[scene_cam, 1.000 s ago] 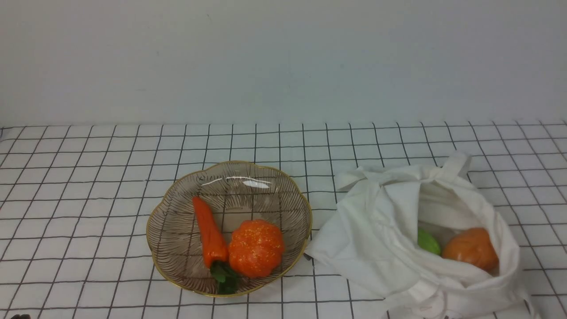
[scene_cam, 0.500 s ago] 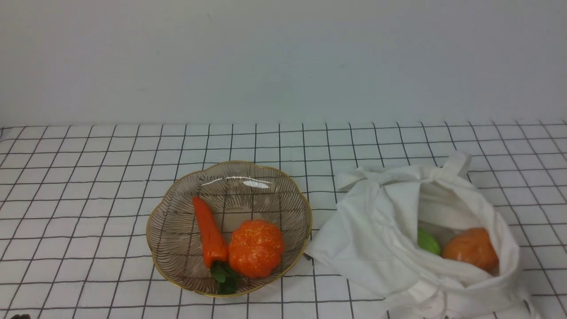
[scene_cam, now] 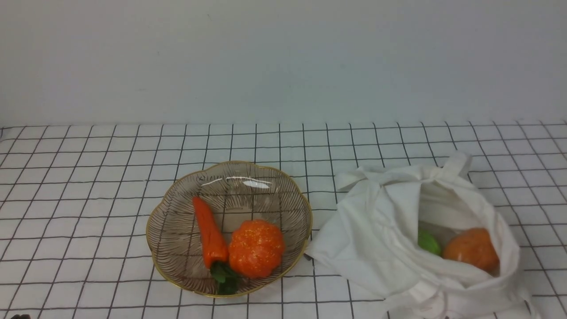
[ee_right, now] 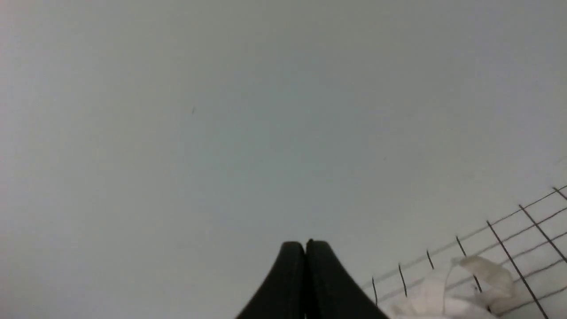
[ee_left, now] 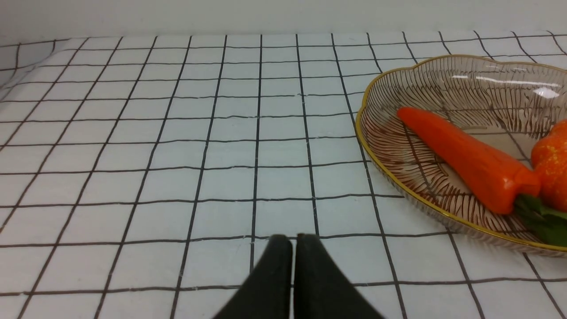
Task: Take vegetables from bag on white checkered tablecloth place on plate.
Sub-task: 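Reach into the cloth bag and grasp the green vegetable inside with the right gripper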
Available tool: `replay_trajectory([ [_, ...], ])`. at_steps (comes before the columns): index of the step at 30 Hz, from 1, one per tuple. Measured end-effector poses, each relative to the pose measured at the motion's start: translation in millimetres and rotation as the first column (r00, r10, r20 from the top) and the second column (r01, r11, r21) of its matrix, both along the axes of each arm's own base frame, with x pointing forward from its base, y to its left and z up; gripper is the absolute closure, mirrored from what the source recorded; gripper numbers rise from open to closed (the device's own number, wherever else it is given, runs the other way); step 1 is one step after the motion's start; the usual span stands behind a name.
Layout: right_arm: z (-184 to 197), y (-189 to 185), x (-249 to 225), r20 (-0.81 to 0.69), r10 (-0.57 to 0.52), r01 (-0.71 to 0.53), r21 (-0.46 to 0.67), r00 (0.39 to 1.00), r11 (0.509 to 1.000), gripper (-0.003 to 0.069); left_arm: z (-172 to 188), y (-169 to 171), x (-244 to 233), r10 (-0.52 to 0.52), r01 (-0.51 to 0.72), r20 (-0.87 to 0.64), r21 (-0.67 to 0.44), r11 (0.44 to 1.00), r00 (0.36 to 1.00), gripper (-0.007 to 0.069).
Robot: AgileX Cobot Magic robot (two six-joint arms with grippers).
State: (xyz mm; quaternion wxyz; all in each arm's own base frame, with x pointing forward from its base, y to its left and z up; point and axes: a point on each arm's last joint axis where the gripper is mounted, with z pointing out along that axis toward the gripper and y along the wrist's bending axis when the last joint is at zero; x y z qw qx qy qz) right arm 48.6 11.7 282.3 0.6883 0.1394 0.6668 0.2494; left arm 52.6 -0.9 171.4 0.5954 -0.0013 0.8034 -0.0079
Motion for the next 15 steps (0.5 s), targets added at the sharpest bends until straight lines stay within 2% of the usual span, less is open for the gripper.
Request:
replay_trajectory([
  [3, 25.9, 10.1, 16.6, -0.248, 0.095, -0.147, -0.201, 0.964, 0.969, 0.0673, 0.0, 0.0, 0.0, 0.000, 0.000, 0.000, 0.000, 1.000, 1.000, 0.0633],
  [4, 25.9, 10.1, 16.6, -0.248, 0.095, -0.147, -0.201, 0.964, 0.969, 0.0673, 0.0, 0.0, 0.0, 0.000, 0.000, 0.000, 0.000, 1.000, 1.000, 0.0633],
  [6, 32.5, 16.6, 43.2, -0.466, 0.151, -0.310, -0.285, 0.871, 0.907, 0.0673, 0.0, 0.0, 0.0, 0.000, 0.000, 0.000, 0.000, 1.000, 1.000, 0.0633],
  [7, 32.6, 17.4, 47.8, -0.496, 0.158, -0.335, -0.291, 0.854, 0.896, 0.0673, 0.0, 0.0, 0.0, 0.000, 0.000, 0.000, 0.000, 1.000, 1.000, 0.0633],
  [8, 29.8, 21.0, 67.1, -0.598, 0.188, -0.429, -0.290, 0.779, 0.855, 0.0673, 0.0, 0.0, 0.0, 0.000, 0.000, 0.000, 0.000, 1.000, 1.000, 0.0633],
  [11, 23.3, 29.4, 103.7, -0.717, 0.267, -0.599, -0.255, 0.644, 0.759, 0.0673, 0.0, 0.0, 0.0, 0.000, 0.000, 0.000, 0.000, 1.000, 1.000, 0.0633],
  [14, 7.5, 35.3, 140.9, -0.777, 0.321, -0.705, -0.214, 0.542, 0.676, 0.0673, 0.0, 0.0, 0.0, 0.000, 0.000, 0.000, 0.000, 1.000, 1.000, 0.0633],
  [15, 3.4, 36.0, 147.5, -0.789, 0.325, -0.719, -0.199, 0.521, 0.666, 0.0673, 0.0, 0.0, 0.0, 0.000, 0.000, 0.000, 0.000, 1.000, 1.000, 0.0633],
])
